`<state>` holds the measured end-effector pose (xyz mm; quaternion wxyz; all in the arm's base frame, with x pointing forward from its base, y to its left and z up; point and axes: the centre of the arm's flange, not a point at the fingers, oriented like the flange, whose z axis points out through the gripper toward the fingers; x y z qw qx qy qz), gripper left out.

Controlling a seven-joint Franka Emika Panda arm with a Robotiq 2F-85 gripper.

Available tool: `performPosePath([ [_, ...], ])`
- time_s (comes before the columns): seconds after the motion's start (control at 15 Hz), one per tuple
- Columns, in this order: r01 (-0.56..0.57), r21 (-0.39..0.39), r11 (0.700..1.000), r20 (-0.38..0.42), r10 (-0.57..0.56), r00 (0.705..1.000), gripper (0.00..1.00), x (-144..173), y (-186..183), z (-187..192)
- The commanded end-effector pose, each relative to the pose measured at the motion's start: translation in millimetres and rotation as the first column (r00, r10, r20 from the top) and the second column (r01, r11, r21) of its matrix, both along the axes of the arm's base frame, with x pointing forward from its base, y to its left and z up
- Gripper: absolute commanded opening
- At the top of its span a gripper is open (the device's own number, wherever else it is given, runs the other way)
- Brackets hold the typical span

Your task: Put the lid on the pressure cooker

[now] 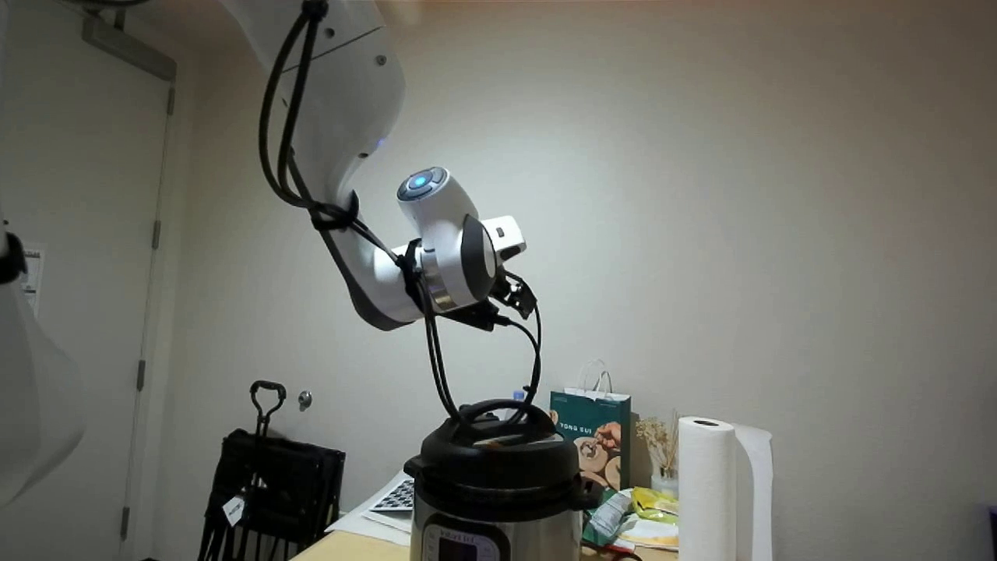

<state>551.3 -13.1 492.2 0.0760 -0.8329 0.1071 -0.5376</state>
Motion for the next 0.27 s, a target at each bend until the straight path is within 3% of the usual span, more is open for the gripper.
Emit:
performPosePath([
  [0.0,0.005,-0.004,1.000,0.028,-0.005,1.000,1.00,2,3,15],
  [0.2,0.010,-0.015,1.000,0.049,-0.009,0.999,1.00,1,6,26],
])
